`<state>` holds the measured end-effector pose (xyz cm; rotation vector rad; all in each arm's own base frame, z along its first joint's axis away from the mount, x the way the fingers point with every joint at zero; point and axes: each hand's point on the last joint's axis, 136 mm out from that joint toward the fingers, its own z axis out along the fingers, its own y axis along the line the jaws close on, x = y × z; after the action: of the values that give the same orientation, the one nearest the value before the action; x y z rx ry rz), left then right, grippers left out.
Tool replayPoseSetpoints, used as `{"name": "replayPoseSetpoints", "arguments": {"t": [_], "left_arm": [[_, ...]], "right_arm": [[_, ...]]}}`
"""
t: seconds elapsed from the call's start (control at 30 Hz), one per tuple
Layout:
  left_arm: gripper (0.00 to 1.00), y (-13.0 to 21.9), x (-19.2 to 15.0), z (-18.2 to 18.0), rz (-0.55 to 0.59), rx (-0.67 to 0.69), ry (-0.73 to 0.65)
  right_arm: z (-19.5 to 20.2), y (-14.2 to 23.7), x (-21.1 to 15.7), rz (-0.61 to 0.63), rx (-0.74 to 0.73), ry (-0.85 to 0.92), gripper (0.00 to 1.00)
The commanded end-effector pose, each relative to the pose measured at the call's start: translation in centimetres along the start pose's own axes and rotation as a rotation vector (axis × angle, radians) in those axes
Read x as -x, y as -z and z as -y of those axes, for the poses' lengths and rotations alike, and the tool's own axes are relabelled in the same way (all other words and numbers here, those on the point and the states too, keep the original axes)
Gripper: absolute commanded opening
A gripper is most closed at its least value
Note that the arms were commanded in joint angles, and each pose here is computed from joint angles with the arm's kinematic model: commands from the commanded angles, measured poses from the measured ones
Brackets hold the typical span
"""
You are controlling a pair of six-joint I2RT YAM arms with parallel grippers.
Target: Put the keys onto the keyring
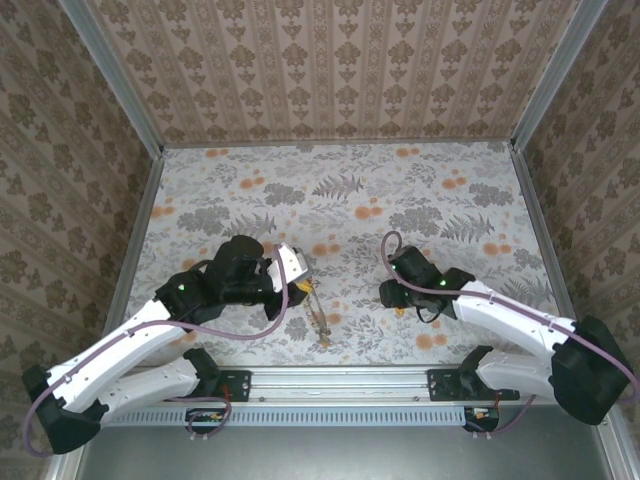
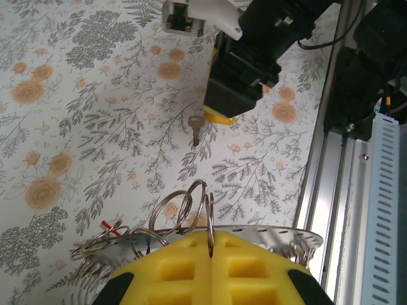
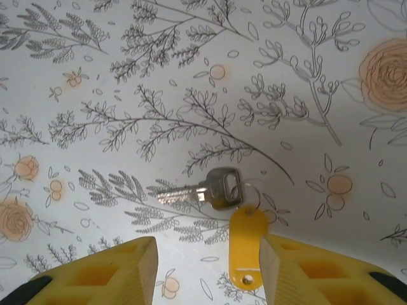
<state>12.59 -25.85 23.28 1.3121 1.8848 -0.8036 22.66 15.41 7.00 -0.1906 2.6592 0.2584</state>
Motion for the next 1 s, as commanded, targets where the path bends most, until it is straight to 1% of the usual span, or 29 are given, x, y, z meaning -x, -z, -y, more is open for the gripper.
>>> {"name": "replayPoseSetpoints", "arguments": {"t": [0.0,0.23,0.47,0.63,0.73,0.97], "left_arm": [[0.00,0.4,1.9,0.3,0.082,-0.028,0.032],[0.00,1.4,2.8,0.7,0.133,-0.043,0.031],[0.00,1.5,3.0,0.9,0.147,-0.061,0.030],[0.00,1.6,3.2,1.1,0.154,-0.070,0.032],[0.00,1.8,3.4,1.1,0.170,-0.069,0.030],[0.00,2.1,3.7,1.1,0.189,-0.069,0.027]], "right_arm": [[1.0,-0.2,1.0,-0.013,-0.059,0.017,0.46],[2.3,-1.4,0.3,-0.086,-0.090,-0.009,0.44],[2.4,-2.3,0.4,-0.123,-0.040,-0.066,0.44],[1.9,-3.6,-0.5,-0.187,0.010,-0.098,0.46],[2.1,-4.3,-1.1,-0.228,0.004,-0.098,0.45],[1.9,-5.3,-2.0,-0.272,0.020,-0.111,0.42]]}}
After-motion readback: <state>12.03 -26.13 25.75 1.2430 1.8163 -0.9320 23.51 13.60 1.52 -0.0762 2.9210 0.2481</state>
